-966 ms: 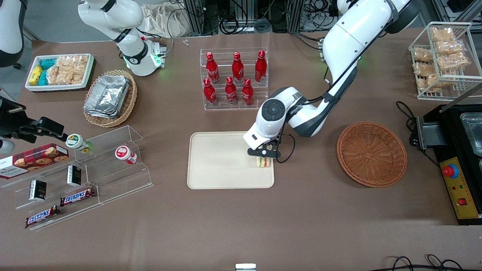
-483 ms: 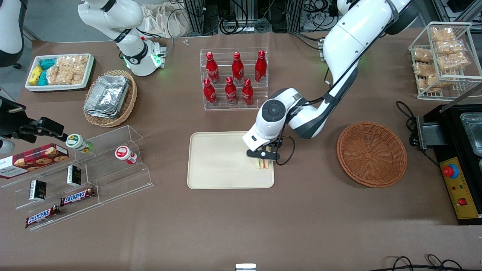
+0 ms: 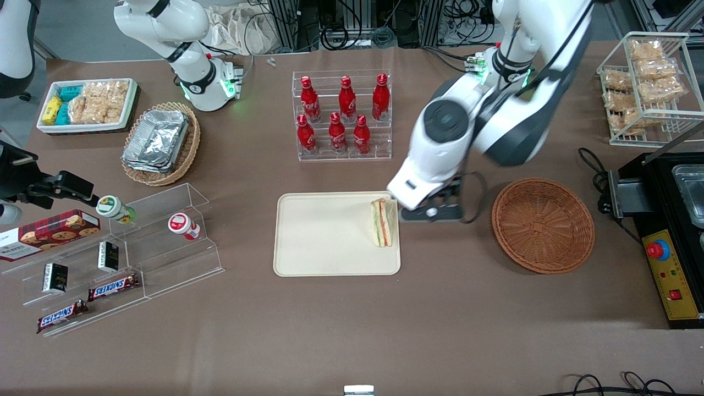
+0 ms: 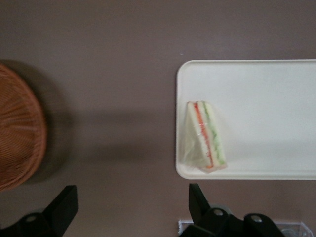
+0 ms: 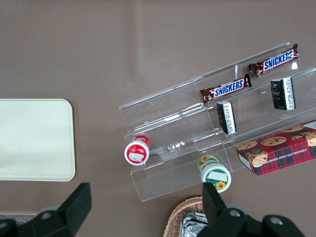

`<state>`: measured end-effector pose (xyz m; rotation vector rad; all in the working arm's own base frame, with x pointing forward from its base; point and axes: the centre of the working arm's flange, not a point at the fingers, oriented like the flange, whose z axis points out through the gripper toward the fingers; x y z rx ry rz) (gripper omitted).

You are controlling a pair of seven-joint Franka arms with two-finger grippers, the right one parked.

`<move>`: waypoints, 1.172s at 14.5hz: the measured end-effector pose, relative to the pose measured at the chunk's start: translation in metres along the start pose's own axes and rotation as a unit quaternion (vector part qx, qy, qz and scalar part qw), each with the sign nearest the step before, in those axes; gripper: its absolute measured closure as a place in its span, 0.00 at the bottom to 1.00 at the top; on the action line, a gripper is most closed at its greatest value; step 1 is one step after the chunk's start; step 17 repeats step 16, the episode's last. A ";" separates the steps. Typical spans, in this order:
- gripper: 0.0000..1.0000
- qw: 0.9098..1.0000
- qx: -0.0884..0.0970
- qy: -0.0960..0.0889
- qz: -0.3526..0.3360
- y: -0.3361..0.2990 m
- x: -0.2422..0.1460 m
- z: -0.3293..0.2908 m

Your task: Place sandwich from basket to tray

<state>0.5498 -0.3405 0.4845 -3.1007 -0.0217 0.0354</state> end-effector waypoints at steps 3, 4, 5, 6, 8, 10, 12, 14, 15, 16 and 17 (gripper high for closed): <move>0.00 1.000 -0.017 -0.015 -0.004 -0.068 0.000 -0.055; 0.00 1.000 -0.012 -0.021 0.002 -0.095 0.000 -0.069; 0.00 0.999 -0.007 -0.033 0.012 -0.123 -0.003 -0.081; 0.00 0.999 -0.009 -0.049 0.021 -0.154 -0.005 -0.091; 0.00 0.997 -0.027 -0.060 0.036 -0.232 -0.004 -0.111; 0.00 0.998 -0.033 -0.053 0.028 -0.308 -0.011 -0.130; 0.00 0.998 -0.030 -0.045 0.017 -0.337 -0.019 -0.140; 0.00 0.998 -0.026 -0.046 0.027 -0.321 -0.021 -0.140; 0.00 0.998 -0.023 -0.048 0.032 -0.305 -0.022 -0.139; 0.00 0.998 -0.019 -0.049 0.036 -0.291 -0.023 -0.139; 0.00 0.998 -0.019 -0.049 0.036 -0.291 -0.023 -0.139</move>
